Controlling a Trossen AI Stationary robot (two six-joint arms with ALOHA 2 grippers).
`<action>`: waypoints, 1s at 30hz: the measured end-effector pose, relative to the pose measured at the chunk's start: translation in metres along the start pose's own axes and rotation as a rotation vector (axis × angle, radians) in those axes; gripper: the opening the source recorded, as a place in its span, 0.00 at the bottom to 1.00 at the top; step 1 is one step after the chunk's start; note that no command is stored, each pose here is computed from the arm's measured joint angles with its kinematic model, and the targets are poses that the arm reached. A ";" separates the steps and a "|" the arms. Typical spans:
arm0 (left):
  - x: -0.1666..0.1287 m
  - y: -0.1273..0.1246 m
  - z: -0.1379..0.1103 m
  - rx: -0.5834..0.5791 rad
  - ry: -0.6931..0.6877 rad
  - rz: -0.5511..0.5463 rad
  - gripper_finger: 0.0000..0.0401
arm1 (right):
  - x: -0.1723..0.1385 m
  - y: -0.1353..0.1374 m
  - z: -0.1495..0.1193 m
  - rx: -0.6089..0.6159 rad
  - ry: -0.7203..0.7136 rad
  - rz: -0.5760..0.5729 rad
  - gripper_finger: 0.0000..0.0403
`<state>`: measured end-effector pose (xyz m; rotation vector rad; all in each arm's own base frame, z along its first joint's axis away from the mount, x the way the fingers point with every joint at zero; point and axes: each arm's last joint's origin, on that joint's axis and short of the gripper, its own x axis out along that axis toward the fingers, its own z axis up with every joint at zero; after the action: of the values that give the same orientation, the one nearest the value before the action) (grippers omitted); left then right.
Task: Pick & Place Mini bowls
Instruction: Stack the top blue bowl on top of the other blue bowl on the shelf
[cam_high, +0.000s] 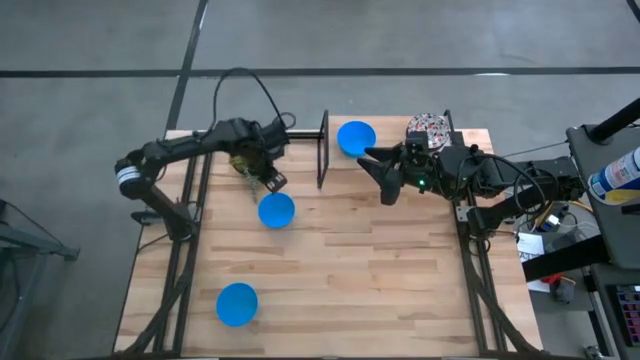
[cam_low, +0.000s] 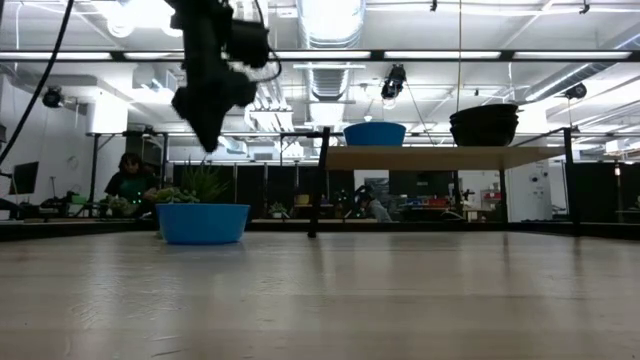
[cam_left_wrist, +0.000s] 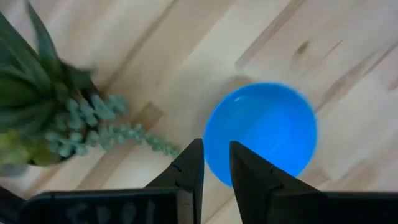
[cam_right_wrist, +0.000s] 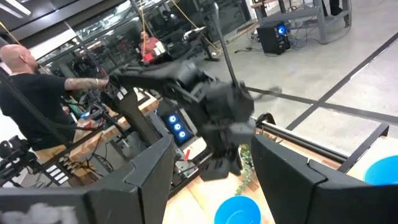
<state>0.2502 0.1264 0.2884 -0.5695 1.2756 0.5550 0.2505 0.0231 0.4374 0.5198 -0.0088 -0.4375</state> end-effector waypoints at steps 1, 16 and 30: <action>0.008 0.001 -0.003 -0.008 0.018 0.006 0.17 | 0.000 0.000 0.000 0.000 0.000 0.000 0.52; 0.078 0.010 -0.040 -0.094 0.155 0.033 0.17 | 0.000 0.000 0.000 0.000 -0.002 -0.004 0.52; 0.076 0.000 -0.032 -0.178 0.069 -0.076 0.17 | 0.001 -0.001 0.000 -0.001 -0.003 -0.010 0.52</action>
<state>0.2422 0.1103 0.2075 -0.7886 1.2718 0.5934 0.2507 0.0223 0.4370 0.5186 -0.0089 -0.4481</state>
